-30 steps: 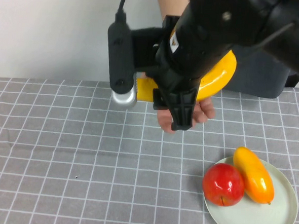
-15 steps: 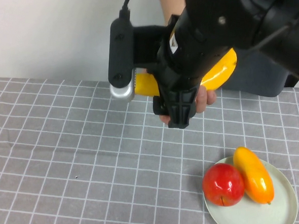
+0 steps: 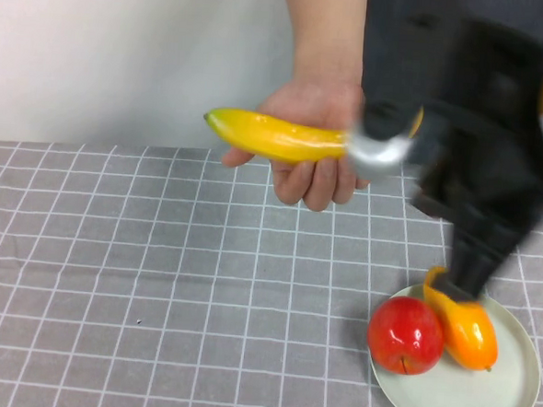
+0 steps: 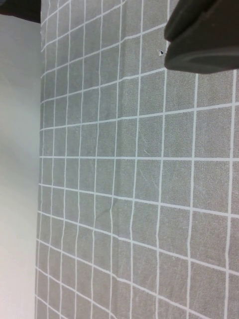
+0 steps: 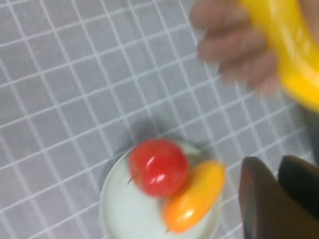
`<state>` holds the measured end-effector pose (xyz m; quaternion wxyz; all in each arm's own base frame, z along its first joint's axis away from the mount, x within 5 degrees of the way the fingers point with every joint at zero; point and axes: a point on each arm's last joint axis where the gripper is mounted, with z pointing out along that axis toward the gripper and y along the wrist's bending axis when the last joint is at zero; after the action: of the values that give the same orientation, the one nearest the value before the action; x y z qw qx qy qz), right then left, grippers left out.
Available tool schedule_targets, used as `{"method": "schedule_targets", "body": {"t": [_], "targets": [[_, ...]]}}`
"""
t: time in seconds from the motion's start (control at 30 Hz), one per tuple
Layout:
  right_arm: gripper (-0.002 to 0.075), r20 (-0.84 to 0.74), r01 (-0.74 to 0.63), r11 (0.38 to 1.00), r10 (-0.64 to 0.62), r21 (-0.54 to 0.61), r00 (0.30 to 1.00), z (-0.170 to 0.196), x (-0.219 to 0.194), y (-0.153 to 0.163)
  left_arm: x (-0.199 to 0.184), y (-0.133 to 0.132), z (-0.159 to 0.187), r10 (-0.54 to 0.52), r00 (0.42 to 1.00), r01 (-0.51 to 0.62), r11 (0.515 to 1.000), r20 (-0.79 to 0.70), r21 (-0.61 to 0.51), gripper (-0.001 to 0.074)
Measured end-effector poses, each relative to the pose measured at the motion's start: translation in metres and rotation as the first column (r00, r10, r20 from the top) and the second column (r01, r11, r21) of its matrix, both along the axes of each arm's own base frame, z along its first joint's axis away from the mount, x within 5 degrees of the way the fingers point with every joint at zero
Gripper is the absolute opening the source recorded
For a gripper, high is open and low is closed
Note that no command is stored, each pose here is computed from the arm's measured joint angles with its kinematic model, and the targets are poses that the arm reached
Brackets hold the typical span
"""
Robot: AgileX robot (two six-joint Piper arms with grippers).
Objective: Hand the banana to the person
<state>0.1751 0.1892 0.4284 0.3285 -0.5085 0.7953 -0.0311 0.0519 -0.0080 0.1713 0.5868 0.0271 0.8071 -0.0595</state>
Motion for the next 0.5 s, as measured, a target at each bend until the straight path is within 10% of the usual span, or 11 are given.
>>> {"method": "schedule_targets", "body": {"t": [0.5], "targets": [[-0.0007, -0.050, 0.168, 0.981, -0.164, 0.097, 0.985, -0.010, -0.033, -0.047, 0.000, 0.000, 0.000, 0.000, 1.000, 0.000, 1.000, 0.000, 0.000, 0.0003]]}}
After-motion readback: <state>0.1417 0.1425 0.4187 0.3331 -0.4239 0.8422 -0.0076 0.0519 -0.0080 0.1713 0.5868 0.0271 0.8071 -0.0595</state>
